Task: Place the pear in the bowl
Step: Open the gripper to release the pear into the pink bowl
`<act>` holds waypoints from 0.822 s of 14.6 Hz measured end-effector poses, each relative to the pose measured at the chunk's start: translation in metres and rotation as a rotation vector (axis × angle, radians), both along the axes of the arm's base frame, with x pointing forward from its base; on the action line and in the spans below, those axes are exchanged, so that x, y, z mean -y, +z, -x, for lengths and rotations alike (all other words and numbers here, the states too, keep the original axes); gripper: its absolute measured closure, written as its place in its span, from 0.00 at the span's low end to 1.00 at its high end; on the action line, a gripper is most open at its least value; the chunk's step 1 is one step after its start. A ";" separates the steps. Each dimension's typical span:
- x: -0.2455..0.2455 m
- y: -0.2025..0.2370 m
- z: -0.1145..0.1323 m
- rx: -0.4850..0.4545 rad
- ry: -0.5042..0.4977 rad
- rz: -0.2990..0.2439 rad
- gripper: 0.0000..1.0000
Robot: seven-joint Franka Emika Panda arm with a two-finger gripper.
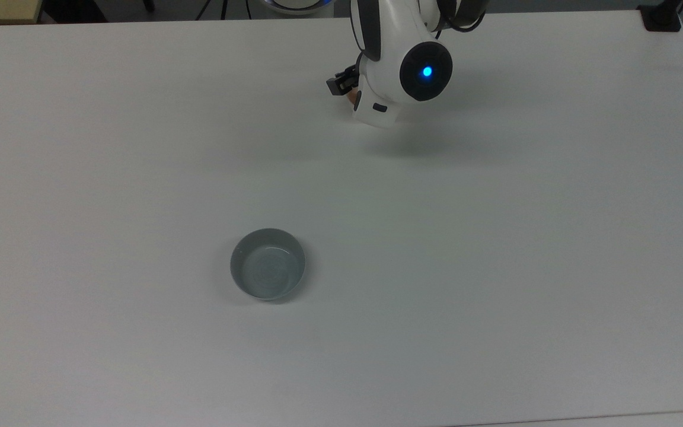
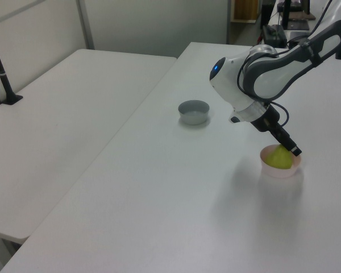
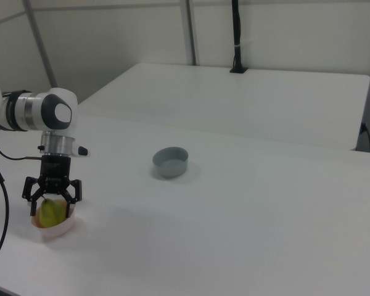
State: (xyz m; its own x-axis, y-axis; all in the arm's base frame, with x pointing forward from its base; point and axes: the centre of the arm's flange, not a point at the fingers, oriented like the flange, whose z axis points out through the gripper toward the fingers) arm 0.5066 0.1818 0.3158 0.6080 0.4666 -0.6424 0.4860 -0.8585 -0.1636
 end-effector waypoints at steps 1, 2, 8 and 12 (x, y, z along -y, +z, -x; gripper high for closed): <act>0.000 0.000 0.000 0.001 0.000 0.000 0.00; 0.000 0.001 0.000 0.001 0.000 -0.001 0.00; -0.001 0.035 -0.007 0.081 -0.049 0.015 0.00; 0.009 0.078 -0.015 0.196 -0.116 0.006 0.00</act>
State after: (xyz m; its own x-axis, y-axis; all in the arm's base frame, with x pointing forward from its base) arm 0.5215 0.1725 0.3942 0.7708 0.3828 -0.5092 0.4059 -0.9112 -0.0705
